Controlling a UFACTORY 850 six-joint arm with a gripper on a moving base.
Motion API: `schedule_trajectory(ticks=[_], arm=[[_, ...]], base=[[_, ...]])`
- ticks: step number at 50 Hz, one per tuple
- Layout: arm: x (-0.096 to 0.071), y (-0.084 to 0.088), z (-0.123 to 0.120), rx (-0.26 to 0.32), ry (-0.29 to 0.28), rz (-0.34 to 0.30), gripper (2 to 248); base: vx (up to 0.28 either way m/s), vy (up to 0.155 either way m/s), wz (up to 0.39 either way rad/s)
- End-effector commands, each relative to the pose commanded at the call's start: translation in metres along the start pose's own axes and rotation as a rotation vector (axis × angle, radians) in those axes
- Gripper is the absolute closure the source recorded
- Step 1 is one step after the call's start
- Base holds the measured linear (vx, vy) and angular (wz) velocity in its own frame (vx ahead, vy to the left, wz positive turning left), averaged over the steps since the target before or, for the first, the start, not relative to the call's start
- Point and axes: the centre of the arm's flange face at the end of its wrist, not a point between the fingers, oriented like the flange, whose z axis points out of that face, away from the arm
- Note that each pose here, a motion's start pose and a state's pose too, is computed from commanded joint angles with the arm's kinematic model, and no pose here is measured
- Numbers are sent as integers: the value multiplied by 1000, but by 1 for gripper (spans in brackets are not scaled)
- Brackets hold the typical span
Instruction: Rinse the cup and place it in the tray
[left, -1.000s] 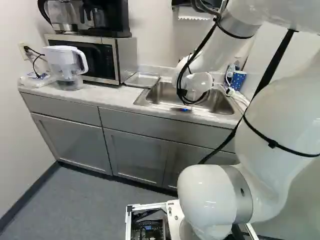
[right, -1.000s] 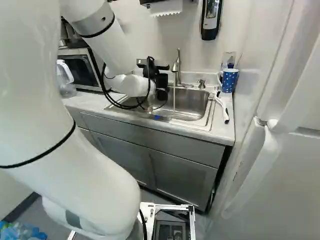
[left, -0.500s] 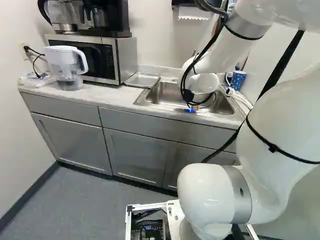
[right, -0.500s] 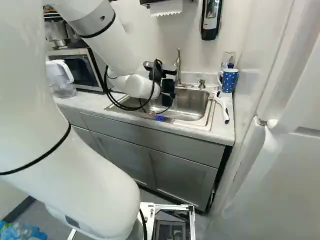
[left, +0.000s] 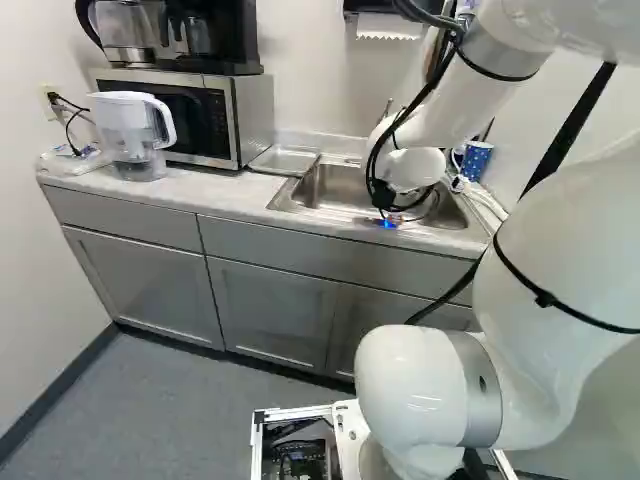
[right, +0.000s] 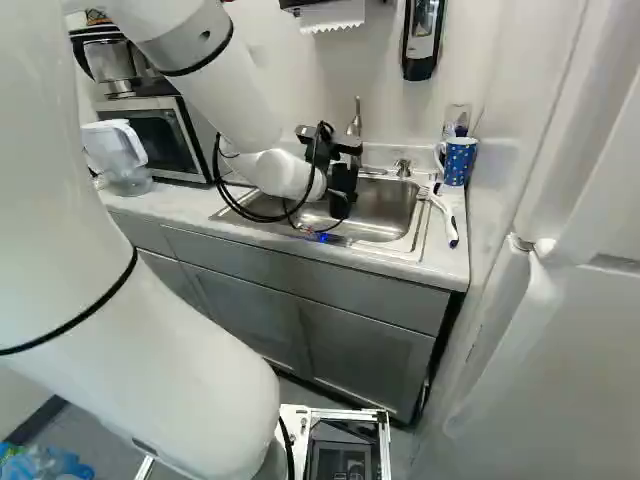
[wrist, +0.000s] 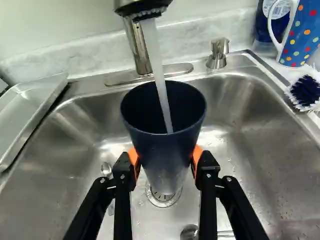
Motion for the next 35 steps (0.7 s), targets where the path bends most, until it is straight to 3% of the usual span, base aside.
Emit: schedule_trajectory(ticks=[35], arm=[[5,-3,9,3,-1,-2,129]], base=[[0,0,0]])
